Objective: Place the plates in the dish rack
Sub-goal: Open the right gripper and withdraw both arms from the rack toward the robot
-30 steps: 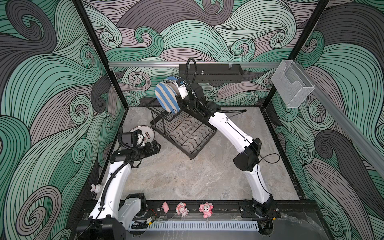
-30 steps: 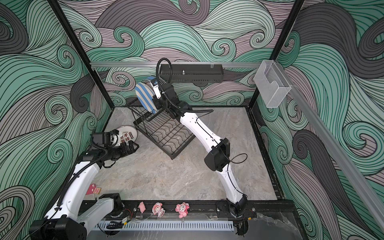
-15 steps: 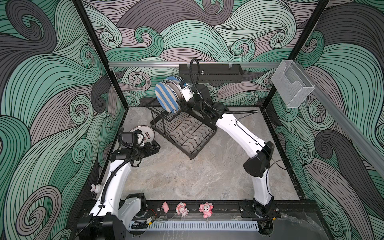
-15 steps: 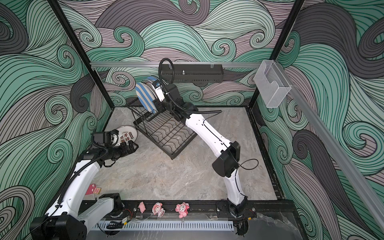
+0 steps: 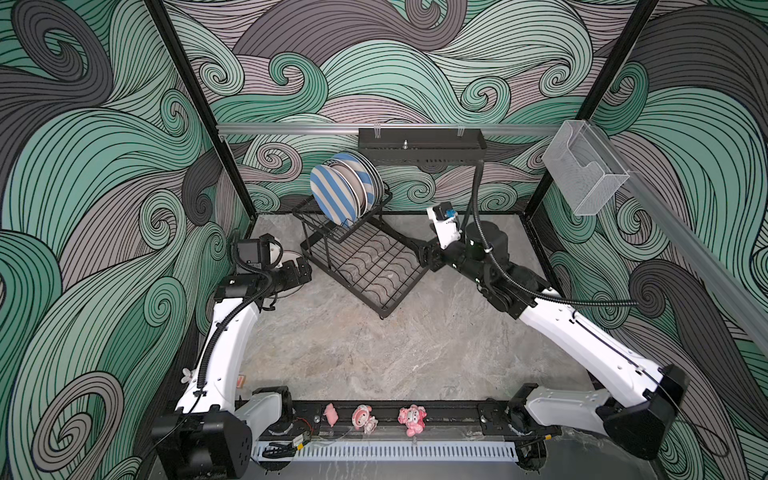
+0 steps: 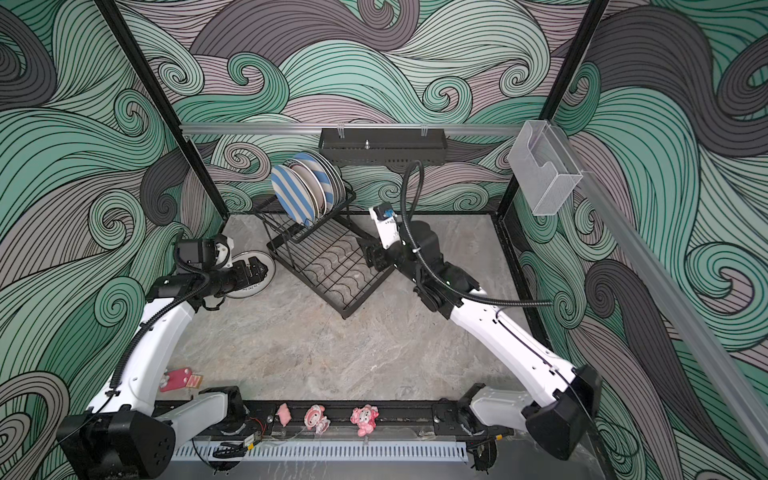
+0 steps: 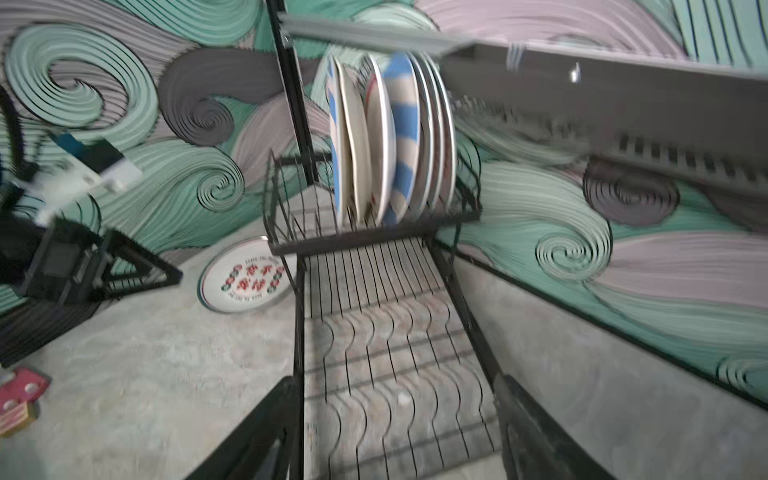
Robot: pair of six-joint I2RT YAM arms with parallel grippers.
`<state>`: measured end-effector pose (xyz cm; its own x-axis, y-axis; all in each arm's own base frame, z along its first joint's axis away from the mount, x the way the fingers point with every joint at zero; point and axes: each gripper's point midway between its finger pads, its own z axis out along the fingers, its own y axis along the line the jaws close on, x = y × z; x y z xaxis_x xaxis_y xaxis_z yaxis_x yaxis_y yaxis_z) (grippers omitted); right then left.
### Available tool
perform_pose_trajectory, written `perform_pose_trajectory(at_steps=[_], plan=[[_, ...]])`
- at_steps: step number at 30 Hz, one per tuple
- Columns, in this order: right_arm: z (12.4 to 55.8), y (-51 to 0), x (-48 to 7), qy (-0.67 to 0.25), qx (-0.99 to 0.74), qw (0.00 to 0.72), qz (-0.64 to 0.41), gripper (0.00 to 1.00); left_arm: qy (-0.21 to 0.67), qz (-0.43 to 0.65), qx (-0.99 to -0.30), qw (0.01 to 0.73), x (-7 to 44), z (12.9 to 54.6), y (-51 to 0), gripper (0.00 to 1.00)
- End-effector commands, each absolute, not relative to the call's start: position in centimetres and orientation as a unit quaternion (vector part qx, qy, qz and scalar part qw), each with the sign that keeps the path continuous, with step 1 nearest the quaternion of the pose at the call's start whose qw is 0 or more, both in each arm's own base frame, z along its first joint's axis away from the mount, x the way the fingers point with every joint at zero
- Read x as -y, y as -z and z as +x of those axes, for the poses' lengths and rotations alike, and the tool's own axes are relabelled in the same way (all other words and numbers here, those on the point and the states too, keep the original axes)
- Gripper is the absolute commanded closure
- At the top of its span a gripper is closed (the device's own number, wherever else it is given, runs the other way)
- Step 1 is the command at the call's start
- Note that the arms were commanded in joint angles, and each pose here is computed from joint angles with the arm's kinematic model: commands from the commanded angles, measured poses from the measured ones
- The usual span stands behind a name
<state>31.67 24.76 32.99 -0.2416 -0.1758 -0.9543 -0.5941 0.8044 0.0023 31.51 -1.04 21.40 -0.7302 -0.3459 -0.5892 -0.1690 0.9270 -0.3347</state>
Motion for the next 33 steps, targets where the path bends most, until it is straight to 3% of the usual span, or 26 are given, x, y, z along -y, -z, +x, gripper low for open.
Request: perform_pose_trajectory(at_steps=[1,10,16,25,33], plan=[[29.2,-30.3,-23.3,-0.228,-0.778,0.546,-0.212,0.25,0.097,-0.177,-0.917,0.344,-0.7,32.1,-21.4,0.01],[24.4,-23.3,-20.6,-0.3,-0.805,0.491,-0.144,0.21,0.07,-0.267,-0.877,0.393,-3.4,35.5,-18.7,0.01],[22.7,-20.4,-19.6,-0.314,-0.812,0.474,-0.129,0.21,0.049,-0.295,-0.88,0.368,-5.2,38.3,-17.0,0.02],[22.3,-19.2,-19.7,-0.332,-0.814,0.461,-0.118,0.21,0.104,-0.311,-0.899,0.289,-4.6,42.1,-10.7,0.01],[22.1,-18.5,-19.7,-0.33,-0.82,0.452,-0.121,0.2,0.128,-0.326,-0.898,0.266,-4.7,43.9,-7.6,0.01]])
